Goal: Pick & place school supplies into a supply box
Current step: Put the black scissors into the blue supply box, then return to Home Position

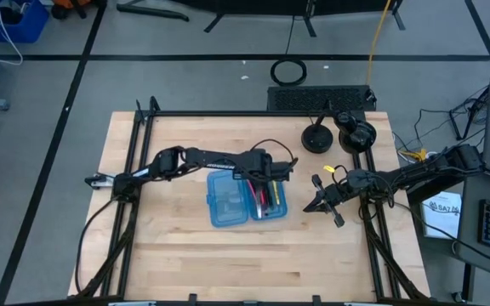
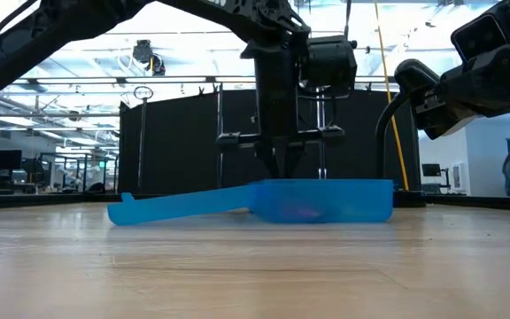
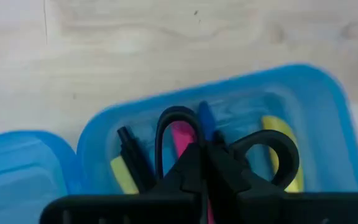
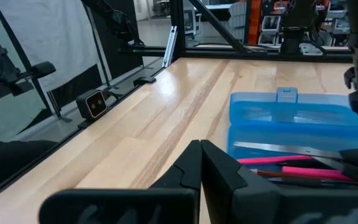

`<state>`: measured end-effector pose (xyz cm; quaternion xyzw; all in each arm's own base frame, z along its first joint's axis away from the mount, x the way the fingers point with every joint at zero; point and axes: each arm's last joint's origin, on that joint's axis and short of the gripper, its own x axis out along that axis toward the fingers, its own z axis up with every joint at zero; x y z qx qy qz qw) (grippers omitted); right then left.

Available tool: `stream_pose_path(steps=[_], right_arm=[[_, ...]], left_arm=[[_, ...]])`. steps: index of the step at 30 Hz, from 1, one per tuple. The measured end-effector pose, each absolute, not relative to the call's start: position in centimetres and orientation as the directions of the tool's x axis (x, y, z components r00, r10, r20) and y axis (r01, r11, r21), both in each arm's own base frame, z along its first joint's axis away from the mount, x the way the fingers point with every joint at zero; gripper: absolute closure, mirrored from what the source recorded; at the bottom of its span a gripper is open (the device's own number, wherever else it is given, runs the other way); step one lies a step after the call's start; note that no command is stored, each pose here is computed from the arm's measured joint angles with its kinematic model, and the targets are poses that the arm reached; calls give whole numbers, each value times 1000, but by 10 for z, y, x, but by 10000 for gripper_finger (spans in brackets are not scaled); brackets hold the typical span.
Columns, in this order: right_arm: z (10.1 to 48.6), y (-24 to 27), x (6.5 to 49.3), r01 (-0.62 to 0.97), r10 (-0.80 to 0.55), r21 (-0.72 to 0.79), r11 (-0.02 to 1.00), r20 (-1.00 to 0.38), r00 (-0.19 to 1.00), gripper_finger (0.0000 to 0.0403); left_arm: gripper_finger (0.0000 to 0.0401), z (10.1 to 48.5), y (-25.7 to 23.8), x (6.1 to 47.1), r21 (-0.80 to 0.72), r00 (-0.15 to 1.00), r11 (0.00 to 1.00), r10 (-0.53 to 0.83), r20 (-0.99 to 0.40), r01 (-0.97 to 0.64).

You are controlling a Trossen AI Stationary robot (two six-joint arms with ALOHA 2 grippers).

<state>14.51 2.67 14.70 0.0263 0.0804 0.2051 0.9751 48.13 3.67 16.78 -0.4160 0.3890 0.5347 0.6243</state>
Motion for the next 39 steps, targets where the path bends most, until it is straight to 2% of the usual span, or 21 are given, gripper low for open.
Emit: stream_pose_path(steps=[6, 13, 18, 24, 29, 31, 34, 36, 39], right_arm=[[147, 27, 145, -396, 404, 85, 914, -149, 902, 403], [147, 27, 145, -396, 405, 85, 914, -149, 902, 403], [145, 27, 145, -395, 405, 90, 914, -163, 900, 403], [144, 27, 145, -394, 404, 91, 915, -180, 897, 403], [144, 27, 145, -394, 405, 93, 914, -180, 896, 403], [143, 27, 144, -404, 415, 97, 910, -181, 891, 403], [144, 30, 143, -495, 507, 110, 862, -168, 845, 403], [148, 32, 142, -574, 586, 119, 810, -130, 800, 403], [158, 36, 141, -660, 670, 141, 738, -31, 742, 403]], left_arm=[[391, 158, 31, 477, -79, 96, 66, 339, -936, -995], [334, 158, 29, 477, -80, 99, 73, 316, -944, -994], [298, 166, 22, 477, -81, 117, 124, 317, -941, -989], [264, 210, 5, 480, -124, 232, 290, 377, -897, -949], [257, 263, -37, 472, -128, 396, 545, 409, -822, -828], [257, 282, -62, 467, -111, 481, 682, 381, -790, -723], [265, 297, -108, 461, -31, 597, 867, 316, -738, -498], [280, 300, -141, 461, 19, 677, 942, 254, -690, -334], [315, 309, -181, 463, 70, 813, 988, 150, -563, -134]])
